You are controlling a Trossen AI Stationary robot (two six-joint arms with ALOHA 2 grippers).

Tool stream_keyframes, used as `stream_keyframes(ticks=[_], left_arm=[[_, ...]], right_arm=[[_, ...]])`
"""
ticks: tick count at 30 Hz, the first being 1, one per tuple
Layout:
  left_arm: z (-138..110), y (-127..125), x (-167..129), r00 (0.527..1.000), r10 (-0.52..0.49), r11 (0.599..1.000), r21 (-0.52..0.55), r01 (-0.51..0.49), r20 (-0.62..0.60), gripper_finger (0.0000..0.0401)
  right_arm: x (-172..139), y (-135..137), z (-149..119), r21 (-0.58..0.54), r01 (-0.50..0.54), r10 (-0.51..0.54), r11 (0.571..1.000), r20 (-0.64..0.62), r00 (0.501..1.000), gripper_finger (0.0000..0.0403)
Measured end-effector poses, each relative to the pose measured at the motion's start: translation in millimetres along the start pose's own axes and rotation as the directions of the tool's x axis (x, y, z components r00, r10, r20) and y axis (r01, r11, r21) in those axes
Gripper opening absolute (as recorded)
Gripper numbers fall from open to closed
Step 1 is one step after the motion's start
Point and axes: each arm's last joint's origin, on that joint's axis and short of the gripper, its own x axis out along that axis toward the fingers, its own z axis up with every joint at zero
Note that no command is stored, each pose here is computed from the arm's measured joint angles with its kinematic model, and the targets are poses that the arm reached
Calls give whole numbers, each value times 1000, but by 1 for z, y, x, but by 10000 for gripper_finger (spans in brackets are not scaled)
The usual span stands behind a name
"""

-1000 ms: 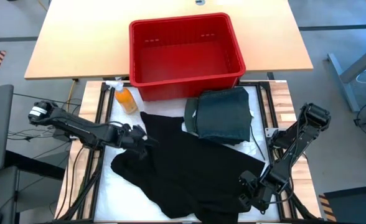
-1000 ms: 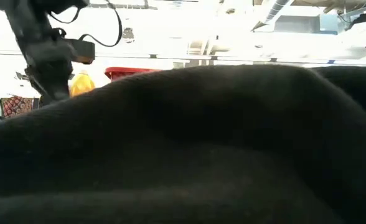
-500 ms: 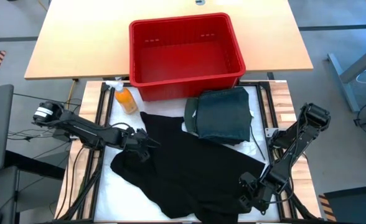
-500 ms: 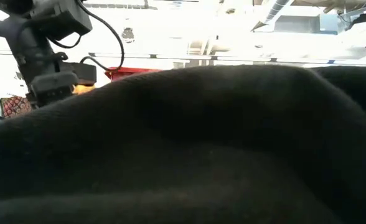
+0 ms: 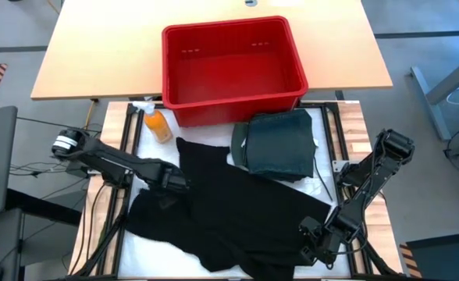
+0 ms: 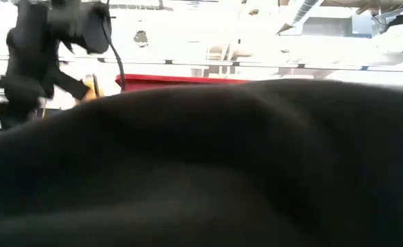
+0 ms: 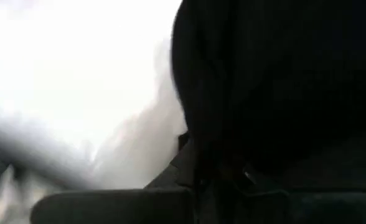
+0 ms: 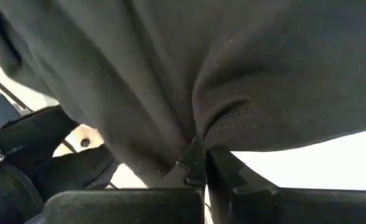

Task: Fold Laundry from Bin
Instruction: Fold the black shirt from the red laundry bin

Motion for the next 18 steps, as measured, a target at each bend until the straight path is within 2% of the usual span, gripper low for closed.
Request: stream_keyframes(ticks=[3,5,8,13,15,18], left_arm=[[-13,2,-28,978,-79,997,-12,78,-194,3],[-19,-2,-41,943,-183,983,-56,174,-279,3],[-29,-10,-56,886,-326,945,-86,315,-330,2],[-37,-27,-62,794,-467,875,-71,480,-389,2],[-40,-30,-62,791,-464,874,-60,483,-398,2],[-42,-29,-60,847,-405,908,-42,418,-344,8]], right_arm=[[0,1,3,-3,-1,1,1000,4,1000,22],[0,1,3,-13,-2,2,1000,5,1000,22],[0,1,5,-19,-2,2,1000,7,1000,22],[0,1,5,-20,0,1,1000,15,1000,22],[0,1,5,-23,-1,2,1000,19,1000,22],[0,1,5,-22,-1,2,1000,19,1000,22]])
